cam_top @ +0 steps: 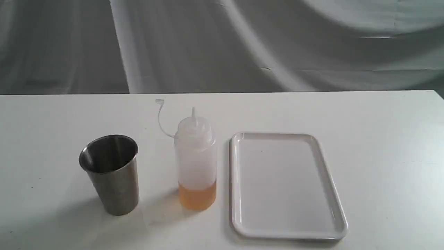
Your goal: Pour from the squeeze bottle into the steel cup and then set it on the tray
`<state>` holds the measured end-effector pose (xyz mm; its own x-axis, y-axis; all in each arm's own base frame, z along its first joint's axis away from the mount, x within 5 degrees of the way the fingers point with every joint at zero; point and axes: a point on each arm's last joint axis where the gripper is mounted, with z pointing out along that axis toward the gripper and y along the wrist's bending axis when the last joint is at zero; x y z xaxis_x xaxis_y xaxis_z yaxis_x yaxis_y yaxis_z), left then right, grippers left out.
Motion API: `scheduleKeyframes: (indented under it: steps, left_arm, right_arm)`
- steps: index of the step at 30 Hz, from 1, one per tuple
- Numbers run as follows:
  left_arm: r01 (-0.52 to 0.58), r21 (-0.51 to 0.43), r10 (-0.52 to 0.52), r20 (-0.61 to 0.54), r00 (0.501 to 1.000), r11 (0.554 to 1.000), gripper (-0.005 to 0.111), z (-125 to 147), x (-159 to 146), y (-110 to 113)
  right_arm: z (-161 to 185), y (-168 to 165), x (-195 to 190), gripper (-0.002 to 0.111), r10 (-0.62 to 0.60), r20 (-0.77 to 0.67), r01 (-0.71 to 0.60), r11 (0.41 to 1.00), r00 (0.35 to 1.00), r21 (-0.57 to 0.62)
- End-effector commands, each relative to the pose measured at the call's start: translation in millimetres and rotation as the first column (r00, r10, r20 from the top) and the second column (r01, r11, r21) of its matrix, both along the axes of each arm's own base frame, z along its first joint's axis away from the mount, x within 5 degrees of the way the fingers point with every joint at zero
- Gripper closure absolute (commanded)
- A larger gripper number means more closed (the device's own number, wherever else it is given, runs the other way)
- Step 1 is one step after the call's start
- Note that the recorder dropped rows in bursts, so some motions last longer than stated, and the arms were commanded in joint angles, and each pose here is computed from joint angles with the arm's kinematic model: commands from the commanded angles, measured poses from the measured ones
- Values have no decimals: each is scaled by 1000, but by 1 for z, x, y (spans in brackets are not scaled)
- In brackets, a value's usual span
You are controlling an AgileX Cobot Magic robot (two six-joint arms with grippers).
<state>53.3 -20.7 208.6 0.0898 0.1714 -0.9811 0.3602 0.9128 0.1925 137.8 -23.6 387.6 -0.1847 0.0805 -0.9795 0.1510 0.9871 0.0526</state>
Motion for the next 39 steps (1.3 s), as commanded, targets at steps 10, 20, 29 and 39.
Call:
scheduleKeyframes:
  steps: [10, 20, 29, 39]
  left_arm:
    - [-1, -1, 1, -6, 1000, 1000, 98, -1, 0, 0]
    - [-1, -1, 1, -6, 1000, 1000, 98, -1, 0, 0]
    - [-1, -1, 1, -6, 1000, 1000, 98, -1, 0, 0]
    - [-1, -1, 1, -6, 1000, 1000, 98, -1, 0, 0]
  right_arm:
    - [-1, 22, 28, 108, 167, -16, -168, 982, 986, -93]
    - [4, 60, 34, 108, 363, 70, -359, 931, 929, -66]
    - [-27, 110, 48, 108, 565, -20, -564, 821, 825, -91]
    - [-87, 148, 62, 108, 646, -211, -667, 744, 734, -41]
